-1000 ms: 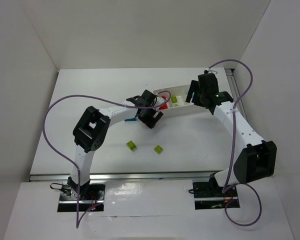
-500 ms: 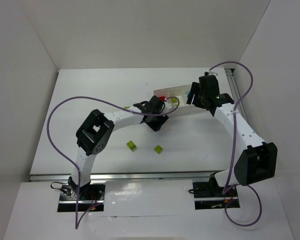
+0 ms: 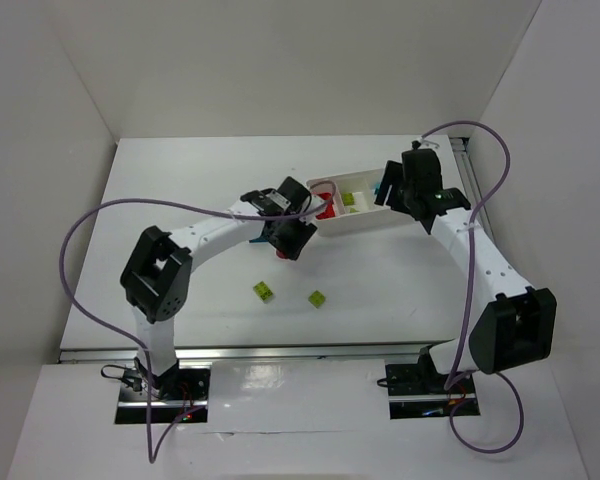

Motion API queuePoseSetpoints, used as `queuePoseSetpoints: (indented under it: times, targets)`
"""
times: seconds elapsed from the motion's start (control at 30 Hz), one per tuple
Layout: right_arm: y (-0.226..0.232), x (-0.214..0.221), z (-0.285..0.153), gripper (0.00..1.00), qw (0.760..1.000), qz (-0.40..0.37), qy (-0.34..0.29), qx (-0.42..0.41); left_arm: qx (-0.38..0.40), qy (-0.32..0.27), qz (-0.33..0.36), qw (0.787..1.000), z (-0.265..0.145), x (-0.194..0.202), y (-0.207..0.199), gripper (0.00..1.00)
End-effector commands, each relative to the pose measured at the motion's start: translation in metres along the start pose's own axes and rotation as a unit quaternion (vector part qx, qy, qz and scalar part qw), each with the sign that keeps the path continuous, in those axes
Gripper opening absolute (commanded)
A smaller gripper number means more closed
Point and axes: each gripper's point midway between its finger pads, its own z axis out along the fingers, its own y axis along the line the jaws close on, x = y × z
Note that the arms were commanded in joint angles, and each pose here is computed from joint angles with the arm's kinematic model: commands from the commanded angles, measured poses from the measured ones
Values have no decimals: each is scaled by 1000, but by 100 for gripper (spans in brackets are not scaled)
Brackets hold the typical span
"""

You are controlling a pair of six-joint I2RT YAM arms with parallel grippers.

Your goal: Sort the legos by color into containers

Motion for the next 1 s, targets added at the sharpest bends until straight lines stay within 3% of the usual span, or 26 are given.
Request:
queuePoseSetpoints:
  times: [0.0, 0.17, 0.33, 0.63, 0.9, 0.97]
  targets:
    - [-2, -13, 7, 74, 1000, 4, -20, -2, 55, -63, -45, 995, -71, -35, 0, 0]
    - [0, -8, 8, 74, 1000, 3, -11, -10, 100, -149, -73, 981, -98, -111, -1, 0]
    - [-9, -1, -3, 74, 1000, 15, -11, -6, 96, -179, -109, 973, -66, -181, 7, 0]
    - [-12, 21, -9, 74, 999, 19, 20, -18, 63, -184, -129, 972, -27, -188, 20, 0]
    - [5, 69, -12, 75, 994, -8, 85, -72, 76, -168, -128, 975, -6, -184, 15, 11]
    - [12, 78, -11, 75, 991, -27, 95, -85, 80, -167, -127, 974, -6, -184, 13, 18]
